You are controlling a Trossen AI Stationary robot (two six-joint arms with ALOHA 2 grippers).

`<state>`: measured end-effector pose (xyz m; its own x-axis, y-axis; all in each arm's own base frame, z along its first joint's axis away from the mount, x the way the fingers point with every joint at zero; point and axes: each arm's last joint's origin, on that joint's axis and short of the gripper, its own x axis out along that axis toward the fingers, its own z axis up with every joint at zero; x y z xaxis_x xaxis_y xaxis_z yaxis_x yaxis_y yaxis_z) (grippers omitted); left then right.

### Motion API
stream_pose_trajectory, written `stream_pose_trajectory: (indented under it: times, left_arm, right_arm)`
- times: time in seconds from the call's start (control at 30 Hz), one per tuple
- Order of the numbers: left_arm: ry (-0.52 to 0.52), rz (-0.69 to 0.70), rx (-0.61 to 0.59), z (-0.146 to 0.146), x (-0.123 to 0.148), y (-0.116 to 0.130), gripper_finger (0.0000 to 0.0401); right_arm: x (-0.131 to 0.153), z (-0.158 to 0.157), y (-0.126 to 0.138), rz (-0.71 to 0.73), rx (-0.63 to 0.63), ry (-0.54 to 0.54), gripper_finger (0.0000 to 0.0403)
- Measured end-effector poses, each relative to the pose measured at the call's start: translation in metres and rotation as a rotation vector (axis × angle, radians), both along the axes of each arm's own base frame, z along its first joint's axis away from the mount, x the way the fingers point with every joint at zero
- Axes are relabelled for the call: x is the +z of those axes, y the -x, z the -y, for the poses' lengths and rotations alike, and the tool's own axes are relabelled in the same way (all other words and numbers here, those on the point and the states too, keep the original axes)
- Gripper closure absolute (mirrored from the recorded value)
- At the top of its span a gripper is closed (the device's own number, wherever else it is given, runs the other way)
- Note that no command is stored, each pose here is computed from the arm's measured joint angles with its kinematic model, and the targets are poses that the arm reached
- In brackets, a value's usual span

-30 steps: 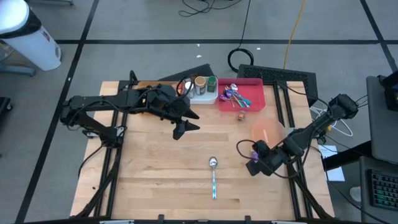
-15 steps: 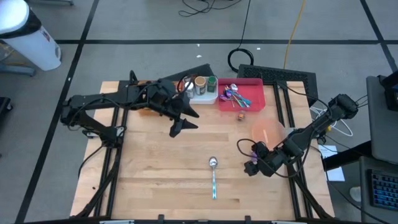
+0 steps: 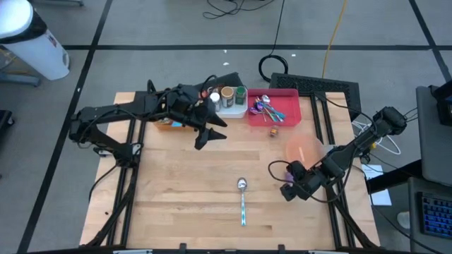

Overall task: Pick & Place Food Item
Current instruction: Put the purple seasoning bottle into the white bin

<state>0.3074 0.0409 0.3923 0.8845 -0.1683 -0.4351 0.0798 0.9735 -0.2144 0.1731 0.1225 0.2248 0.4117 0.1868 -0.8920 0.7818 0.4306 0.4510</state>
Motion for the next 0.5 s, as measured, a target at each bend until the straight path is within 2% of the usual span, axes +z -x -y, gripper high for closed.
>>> stream_pose_trajectory:
  times: [0.1, 0.27, 0.4, 0.5]
  left_arm:
    - [-0.001, 0.009, 0.01, -0.003, 0.001, 0.0, 0.016]
    - [0.003, 0.026, 0.033, -0.009, 0.002, 0.0, 0.016]
    - [0.008, 0.033, 0.049, -0.013, 0.003, 0.001, 0.016]
    - [0.007, 0.038, 0.058, -0.016, 0.003, 0.001, 0.016]
  right_arm:
    - [-0.002, 0.002, 0.005, -0.069, 0.019, 0.003, 0.0066]
    - [-0.004, 0.004, 0.008, -0.103, 0.024, 0.031, 0.0011]
    - [-0.005, 0.005, 0.009, -0.108, 0.056, 0.057, 0.0014]
    - [-0.004, 0.005, 0.009, -0.095, 0.032, 0.065, 0.0018]
